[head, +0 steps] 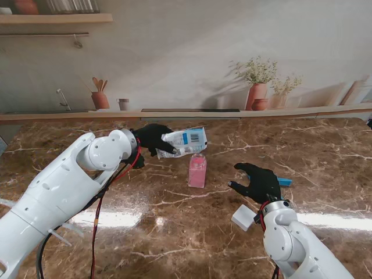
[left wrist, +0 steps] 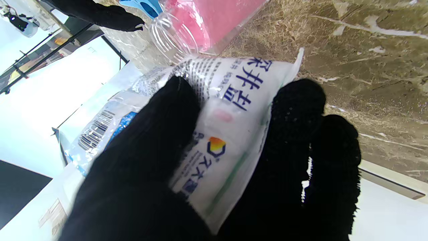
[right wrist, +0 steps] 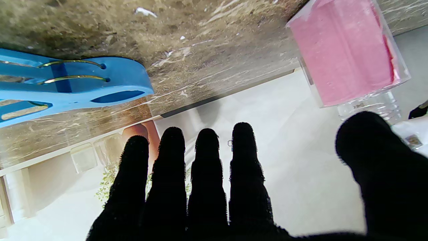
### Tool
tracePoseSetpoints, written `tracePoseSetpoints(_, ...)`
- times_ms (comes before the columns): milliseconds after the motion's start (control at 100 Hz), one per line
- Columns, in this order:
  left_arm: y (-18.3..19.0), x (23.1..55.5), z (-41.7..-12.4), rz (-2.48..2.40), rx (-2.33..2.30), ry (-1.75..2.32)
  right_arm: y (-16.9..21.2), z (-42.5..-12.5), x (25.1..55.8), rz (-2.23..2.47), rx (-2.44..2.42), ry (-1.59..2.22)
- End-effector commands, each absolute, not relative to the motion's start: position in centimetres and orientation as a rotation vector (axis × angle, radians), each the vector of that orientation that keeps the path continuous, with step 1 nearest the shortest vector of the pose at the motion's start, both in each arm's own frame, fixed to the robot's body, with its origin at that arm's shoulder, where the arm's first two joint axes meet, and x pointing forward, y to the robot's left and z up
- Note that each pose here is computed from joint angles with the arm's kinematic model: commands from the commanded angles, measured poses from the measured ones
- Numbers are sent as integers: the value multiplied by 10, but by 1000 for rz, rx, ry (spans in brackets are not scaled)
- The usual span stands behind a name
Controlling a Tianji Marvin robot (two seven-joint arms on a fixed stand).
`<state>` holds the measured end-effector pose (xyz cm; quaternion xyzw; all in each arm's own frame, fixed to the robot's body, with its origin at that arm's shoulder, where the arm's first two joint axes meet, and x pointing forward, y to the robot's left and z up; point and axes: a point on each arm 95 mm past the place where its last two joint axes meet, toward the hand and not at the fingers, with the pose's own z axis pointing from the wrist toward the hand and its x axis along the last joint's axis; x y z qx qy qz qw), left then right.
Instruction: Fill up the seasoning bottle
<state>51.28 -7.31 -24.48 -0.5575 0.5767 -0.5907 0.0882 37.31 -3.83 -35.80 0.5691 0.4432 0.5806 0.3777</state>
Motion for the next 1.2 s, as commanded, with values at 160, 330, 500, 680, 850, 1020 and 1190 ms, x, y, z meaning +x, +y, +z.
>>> tracePoseSetpoints(160, -67, 513, -268, -1931, -1692, 1582, -31, -350, 372, 1484, 1443, 1152)
tracePoseSetpoints(330, -72, 505, -283, -2074, -1758, 1438, -24, -330, 375, 1515, 1382, 1142)
tracePoseSetpoints(500, -84, 488, -291, -2235, -1838, 1284, -16, -296, 377, 1567, 1280, 1100)
tracePoseSetpoints(680, -100, 466, -299, -2399, -1970, 1139, -4, -268, 380, 1715, 1361, 1003)
tracePoseSetpoints(850, -111, 448, -311, -2529, -2124, 1000, 9, -252, 381, 1849, 1466, 910)
tracePoseSetpoints(1020, -117, 436, -322, -2595, -2216, 912, 21, -245, 382, 1985, 1560, 841)
tracePoseSetpoints(1190, -119, 431, -330, -2612, -2255, 858, 33, -241, 382, 2070, 1595, 812)
